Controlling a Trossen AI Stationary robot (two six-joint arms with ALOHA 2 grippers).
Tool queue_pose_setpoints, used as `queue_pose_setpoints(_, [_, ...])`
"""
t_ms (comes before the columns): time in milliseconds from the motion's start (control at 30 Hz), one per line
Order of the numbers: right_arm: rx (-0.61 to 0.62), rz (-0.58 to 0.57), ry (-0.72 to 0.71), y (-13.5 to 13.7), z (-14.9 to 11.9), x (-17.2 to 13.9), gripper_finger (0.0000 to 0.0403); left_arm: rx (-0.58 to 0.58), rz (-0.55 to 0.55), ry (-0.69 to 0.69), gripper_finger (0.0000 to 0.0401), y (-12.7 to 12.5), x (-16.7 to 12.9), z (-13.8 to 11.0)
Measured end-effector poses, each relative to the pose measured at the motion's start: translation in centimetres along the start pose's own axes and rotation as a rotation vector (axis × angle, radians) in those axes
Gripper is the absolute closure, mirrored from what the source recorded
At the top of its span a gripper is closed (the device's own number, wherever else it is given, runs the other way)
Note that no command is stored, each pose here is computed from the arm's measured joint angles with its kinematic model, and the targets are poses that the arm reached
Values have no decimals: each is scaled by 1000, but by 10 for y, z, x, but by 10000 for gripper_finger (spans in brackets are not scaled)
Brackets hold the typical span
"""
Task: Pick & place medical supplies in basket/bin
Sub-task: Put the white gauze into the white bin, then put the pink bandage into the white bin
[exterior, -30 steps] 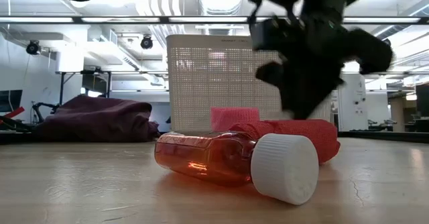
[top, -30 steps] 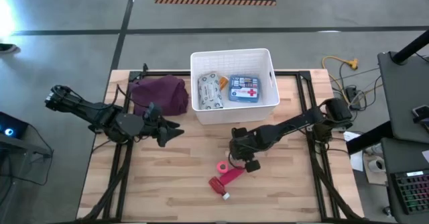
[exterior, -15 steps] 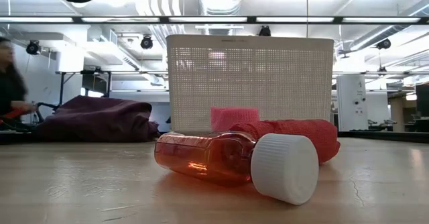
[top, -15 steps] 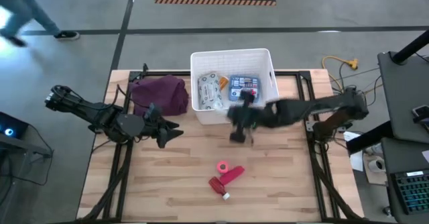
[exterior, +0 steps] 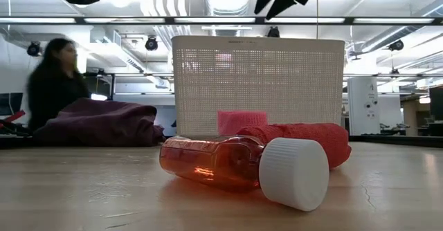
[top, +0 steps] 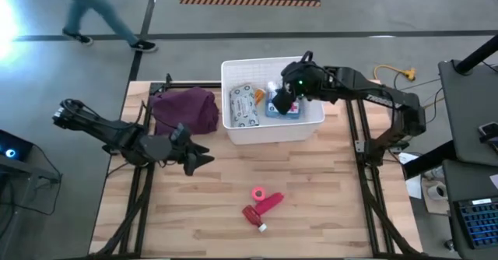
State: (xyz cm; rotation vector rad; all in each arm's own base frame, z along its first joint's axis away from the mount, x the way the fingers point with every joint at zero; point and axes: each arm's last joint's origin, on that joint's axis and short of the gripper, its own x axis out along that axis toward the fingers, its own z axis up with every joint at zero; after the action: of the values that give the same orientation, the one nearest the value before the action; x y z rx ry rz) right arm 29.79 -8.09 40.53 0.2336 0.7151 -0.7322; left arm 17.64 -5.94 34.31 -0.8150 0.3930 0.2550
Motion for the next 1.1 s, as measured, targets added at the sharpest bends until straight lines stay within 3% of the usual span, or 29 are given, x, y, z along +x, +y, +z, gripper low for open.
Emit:
queue_pose_setpoints(200, [-70,80,33,12,-4,-15,107,49,26,36,160,-4,18,-7])
queue_pose_setpoints(400, [-272,162,59,36,-27,-52,81,304,-11,105,159,-12,49,-19])
queue_pose_setpoints(633, [-268,45,219,46,-70,-82,74,508,0,300,159,-4,92,-38])
queue_pose_setpoints(733, [-237,-40,260,50,-89,-91,74,519,29,329,159,0,111,-41])
queue_pose_setpoints(833, [-166,-35,254,55,-105,-96,74,476,26,378,159,7,135,-36])
queue_pose_setpoints(1100, [121,-88,388,46,-170,-98,74,370,-43,612,160,1,198,-21])
